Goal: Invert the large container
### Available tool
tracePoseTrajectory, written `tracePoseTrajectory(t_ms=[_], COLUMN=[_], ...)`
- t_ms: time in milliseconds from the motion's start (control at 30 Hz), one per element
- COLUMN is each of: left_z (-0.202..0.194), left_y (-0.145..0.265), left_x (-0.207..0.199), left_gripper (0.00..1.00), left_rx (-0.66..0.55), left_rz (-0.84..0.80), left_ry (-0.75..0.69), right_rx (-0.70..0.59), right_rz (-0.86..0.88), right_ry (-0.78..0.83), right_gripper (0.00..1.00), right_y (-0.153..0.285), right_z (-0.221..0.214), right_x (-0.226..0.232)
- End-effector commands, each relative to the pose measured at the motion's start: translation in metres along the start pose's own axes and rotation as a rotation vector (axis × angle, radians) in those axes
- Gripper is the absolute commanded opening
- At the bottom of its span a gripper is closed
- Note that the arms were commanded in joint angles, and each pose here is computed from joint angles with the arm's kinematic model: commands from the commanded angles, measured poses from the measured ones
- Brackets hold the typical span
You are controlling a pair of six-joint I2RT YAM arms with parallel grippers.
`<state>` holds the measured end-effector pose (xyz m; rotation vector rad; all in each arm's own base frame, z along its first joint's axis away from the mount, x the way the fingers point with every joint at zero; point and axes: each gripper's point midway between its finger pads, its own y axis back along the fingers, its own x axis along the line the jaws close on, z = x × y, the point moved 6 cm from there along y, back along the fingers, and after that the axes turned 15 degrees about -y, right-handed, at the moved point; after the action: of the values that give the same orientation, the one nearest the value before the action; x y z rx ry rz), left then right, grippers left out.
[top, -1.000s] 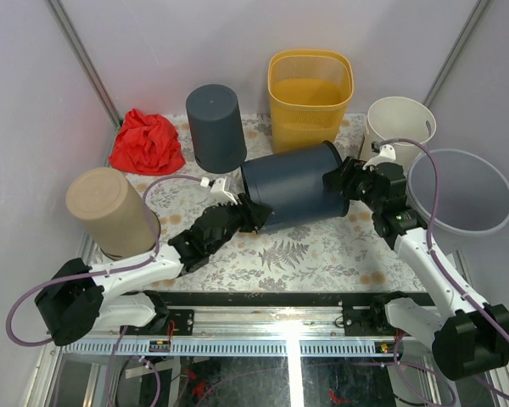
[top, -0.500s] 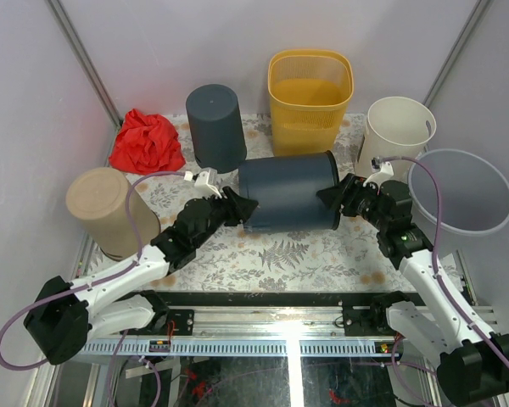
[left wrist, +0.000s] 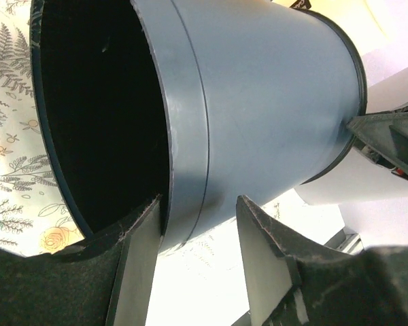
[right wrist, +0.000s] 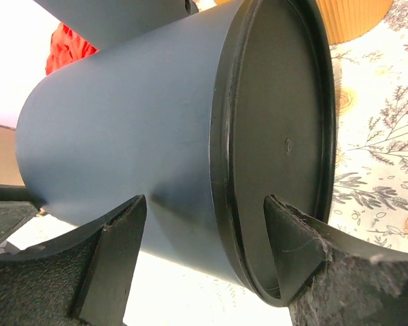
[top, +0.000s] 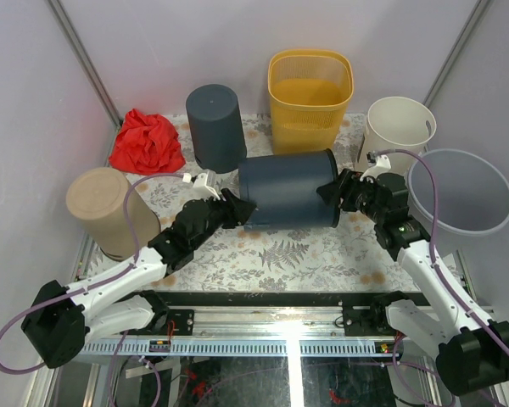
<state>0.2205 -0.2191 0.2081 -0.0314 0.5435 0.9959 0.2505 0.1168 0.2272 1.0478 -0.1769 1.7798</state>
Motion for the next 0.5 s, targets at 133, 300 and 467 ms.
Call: tracePoseTrajectory(t_ms=[133, 300, 467], left_z=[0.002, 0.001, 0.005], left_y=[-0.001, -0.009, -0.017], left_x=[0.003, 0.000, -0.004], left_gripper=[0.46, 0.42, 0.41], left_rx=[-0.001, 0.005, 0.008], left_rz=[0.032, 0.021, 0.017], left_ry=[0.008, 0.011, 0.001], right_rx=[-0.121, -0.087, -0.075], right_rz=[0.063, 0.088, 0.092], right_ry=[0.081, 0.075, 0.077], right_gripper=[0.77, 0.75, 0.74], right_y=[-0.001, -0.010, -0.015], right_z=[0.033, 0.033, 0.035], right_x=[0.026, 0.029, 0.031])
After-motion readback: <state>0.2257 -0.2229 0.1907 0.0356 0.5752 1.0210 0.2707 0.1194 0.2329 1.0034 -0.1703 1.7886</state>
